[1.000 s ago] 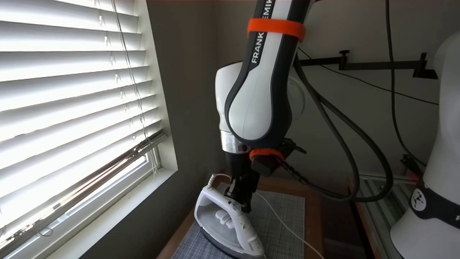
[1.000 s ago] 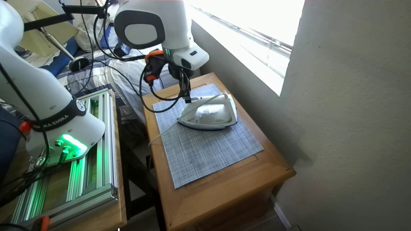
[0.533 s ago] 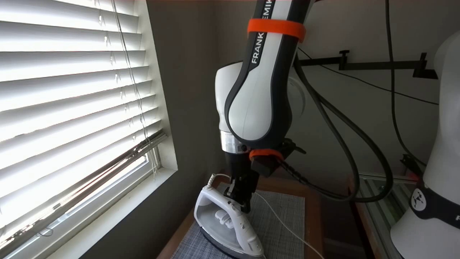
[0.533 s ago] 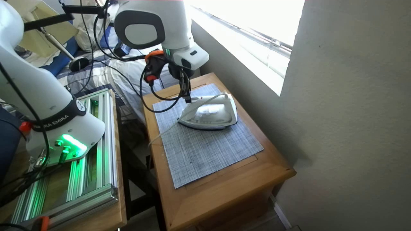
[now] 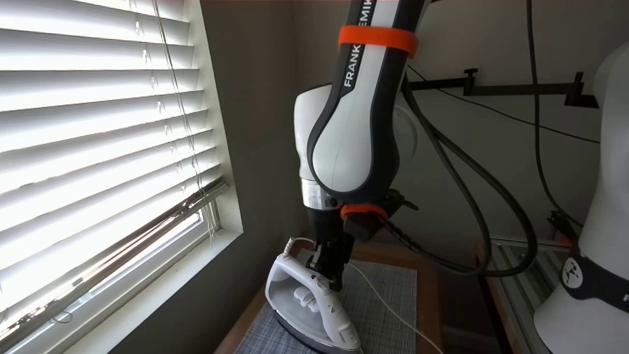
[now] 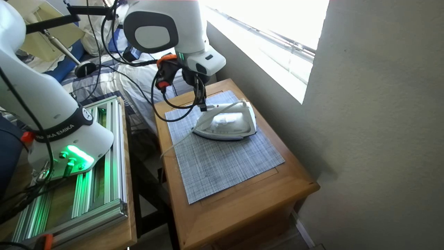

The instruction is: Press the button on the handle of the iron.

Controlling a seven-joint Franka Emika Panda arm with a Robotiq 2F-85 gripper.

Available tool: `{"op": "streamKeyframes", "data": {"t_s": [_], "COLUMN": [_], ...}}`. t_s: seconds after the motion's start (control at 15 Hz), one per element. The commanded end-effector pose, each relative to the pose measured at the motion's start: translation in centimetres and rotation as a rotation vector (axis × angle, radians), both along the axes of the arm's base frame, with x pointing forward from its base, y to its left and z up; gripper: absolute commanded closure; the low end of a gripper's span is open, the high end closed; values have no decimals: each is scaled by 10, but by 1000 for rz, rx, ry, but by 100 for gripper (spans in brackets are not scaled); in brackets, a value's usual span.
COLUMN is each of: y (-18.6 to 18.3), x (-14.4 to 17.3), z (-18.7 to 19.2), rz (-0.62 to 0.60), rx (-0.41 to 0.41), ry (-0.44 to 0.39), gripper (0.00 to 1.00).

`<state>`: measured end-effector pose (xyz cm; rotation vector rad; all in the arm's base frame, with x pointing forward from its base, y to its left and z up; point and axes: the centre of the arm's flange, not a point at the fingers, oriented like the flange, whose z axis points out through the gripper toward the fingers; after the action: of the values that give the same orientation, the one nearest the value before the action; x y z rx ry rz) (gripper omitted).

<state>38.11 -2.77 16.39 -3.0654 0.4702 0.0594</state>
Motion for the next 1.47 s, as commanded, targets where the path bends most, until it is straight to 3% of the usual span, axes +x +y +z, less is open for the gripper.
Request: {"op": "streamKeyframes", "data": {"t_s": [0.0,0.53,1.4], "y": [0,3,2], "x": [-2,-12,-12], "z": [-21,12,61], "rz": [-2,2,-8], "rx": [-6,-11,-109], "ry": [9,5,-49], "gripper": [100,100,100]}}
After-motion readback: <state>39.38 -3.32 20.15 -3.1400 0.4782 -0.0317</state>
